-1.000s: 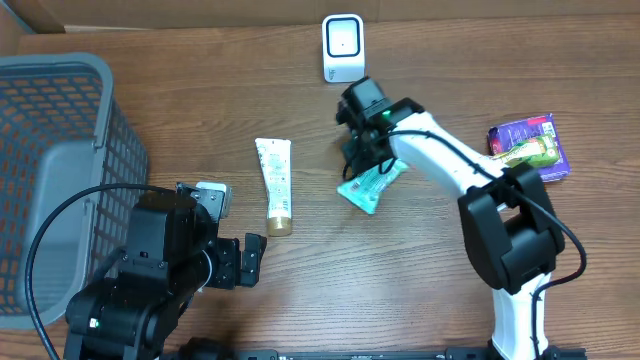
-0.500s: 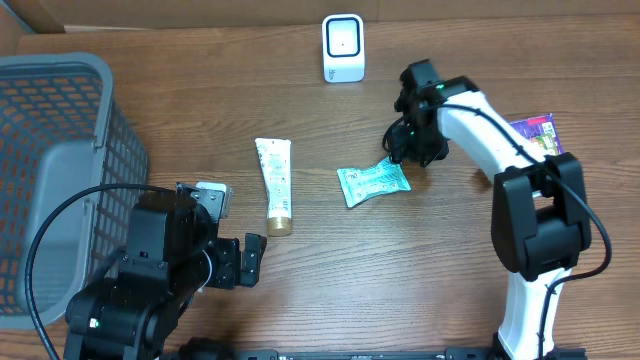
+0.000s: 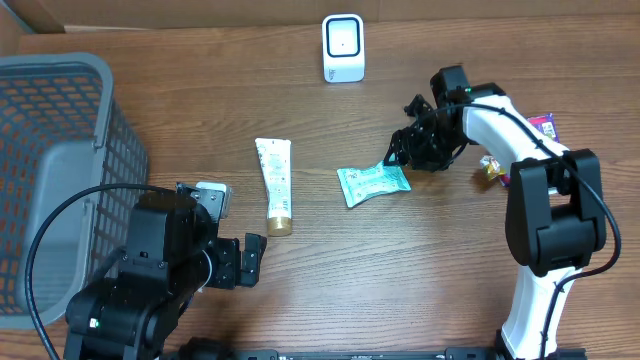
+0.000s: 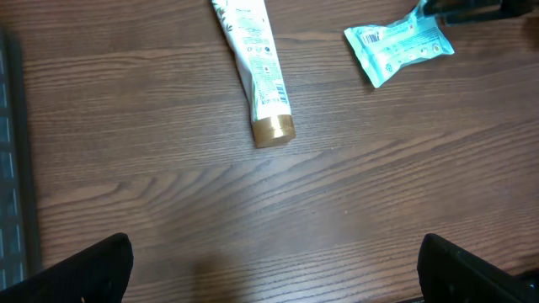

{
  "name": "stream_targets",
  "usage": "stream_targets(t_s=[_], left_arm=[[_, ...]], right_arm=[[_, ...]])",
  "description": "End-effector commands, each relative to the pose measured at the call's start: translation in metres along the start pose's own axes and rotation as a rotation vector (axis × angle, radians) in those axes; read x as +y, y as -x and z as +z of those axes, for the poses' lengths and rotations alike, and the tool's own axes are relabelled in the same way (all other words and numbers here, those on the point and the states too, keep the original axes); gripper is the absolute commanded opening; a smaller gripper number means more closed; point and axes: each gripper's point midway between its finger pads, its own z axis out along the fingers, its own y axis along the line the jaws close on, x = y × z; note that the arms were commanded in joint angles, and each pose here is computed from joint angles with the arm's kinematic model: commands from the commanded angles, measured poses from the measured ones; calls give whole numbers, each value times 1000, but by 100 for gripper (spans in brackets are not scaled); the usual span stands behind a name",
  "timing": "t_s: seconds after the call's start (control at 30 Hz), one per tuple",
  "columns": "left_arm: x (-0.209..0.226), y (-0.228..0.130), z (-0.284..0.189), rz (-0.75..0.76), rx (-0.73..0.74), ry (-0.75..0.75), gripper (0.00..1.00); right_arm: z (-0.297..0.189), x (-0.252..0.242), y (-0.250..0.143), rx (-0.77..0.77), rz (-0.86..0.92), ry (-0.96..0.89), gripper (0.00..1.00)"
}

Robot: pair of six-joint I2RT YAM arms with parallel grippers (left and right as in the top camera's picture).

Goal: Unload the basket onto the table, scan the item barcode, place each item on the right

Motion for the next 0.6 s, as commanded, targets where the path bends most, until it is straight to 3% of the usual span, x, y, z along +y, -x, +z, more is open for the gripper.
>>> stream_targets(t_s=[0.0,0.23,0.57], left_arm=[[3,1,-1,-13,-7,12,100],[3,1,-1,-13,-7,12,99],[3,1,-1,-13,-7,12,99]], right_arm=[[10,2,-7,18,-12,41,72],[26,7,-19,42,-54,104,70],[46,16,-36,83,-113,61,50]])
